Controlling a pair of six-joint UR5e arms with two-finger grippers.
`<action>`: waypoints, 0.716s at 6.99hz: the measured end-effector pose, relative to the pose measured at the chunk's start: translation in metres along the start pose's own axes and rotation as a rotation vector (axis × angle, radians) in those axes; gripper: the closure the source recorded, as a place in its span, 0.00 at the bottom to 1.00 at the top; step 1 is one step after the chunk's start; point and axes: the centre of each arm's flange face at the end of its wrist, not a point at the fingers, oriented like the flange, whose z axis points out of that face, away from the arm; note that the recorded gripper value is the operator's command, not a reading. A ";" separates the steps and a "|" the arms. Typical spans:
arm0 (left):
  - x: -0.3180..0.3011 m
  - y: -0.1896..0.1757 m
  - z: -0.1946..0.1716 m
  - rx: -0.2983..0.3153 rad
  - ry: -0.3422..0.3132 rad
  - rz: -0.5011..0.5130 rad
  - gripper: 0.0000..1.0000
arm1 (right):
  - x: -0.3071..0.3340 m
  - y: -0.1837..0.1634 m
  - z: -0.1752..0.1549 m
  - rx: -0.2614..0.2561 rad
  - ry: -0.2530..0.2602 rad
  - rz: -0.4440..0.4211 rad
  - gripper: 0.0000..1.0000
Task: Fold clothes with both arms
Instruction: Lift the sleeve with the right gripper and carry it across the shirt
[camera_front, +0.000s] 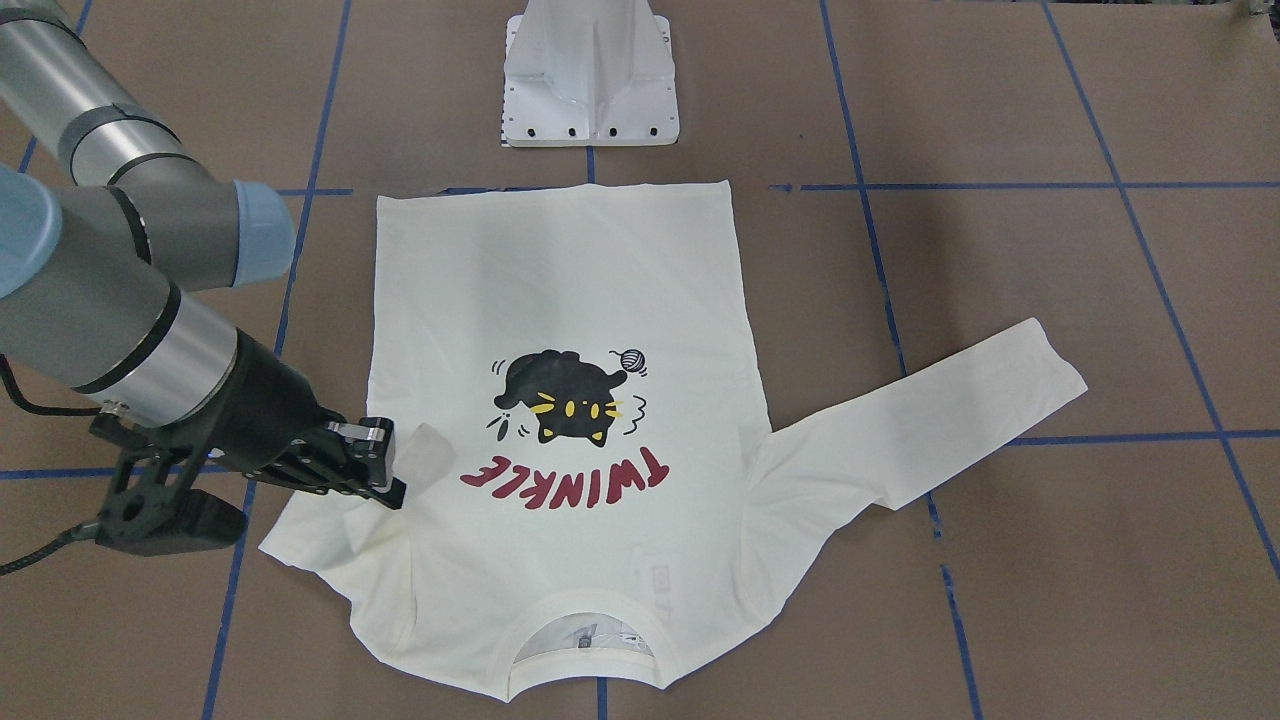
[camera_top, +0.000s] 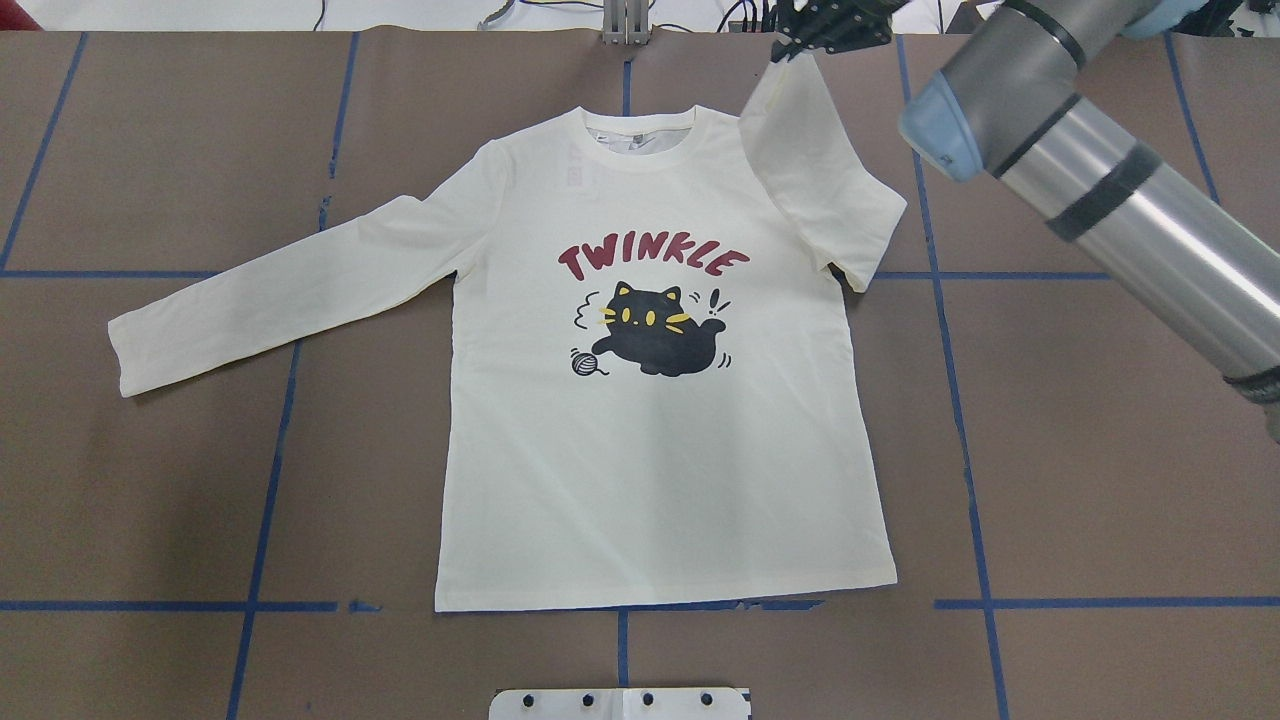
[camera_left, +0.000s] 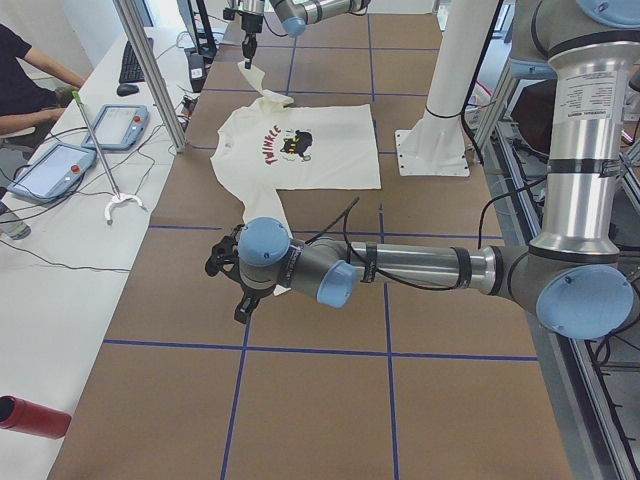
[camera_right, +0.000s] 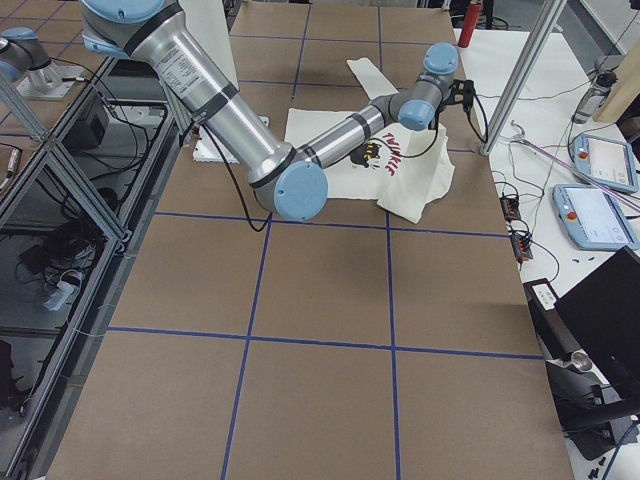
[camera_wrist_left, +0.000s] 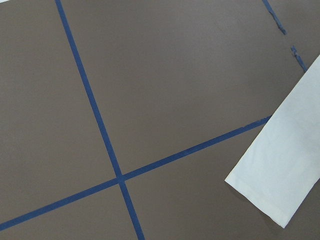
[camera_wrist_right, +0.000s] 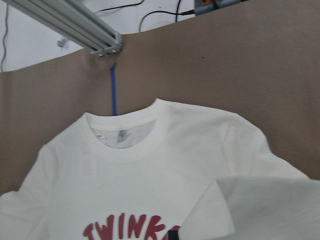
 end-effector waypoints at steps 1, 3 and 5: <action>-0.002 0.002 0.002 -0.004 0.000 -0.005 0.00 | -0.070 0.013 0.030 -0.005 -0.019 -0.042 1.00; -0.005 0.004 0.004 -0.009 0.001 -0.011 0.00 | -0.161 0.078 0.133 0.050 -0.011 -0.128 1.00; -0.008 0.006 0.007 -0.014 0.001 -0.017 0.00 | -0.165 0.101 0.181 0.090 0.030 -0.137 1.00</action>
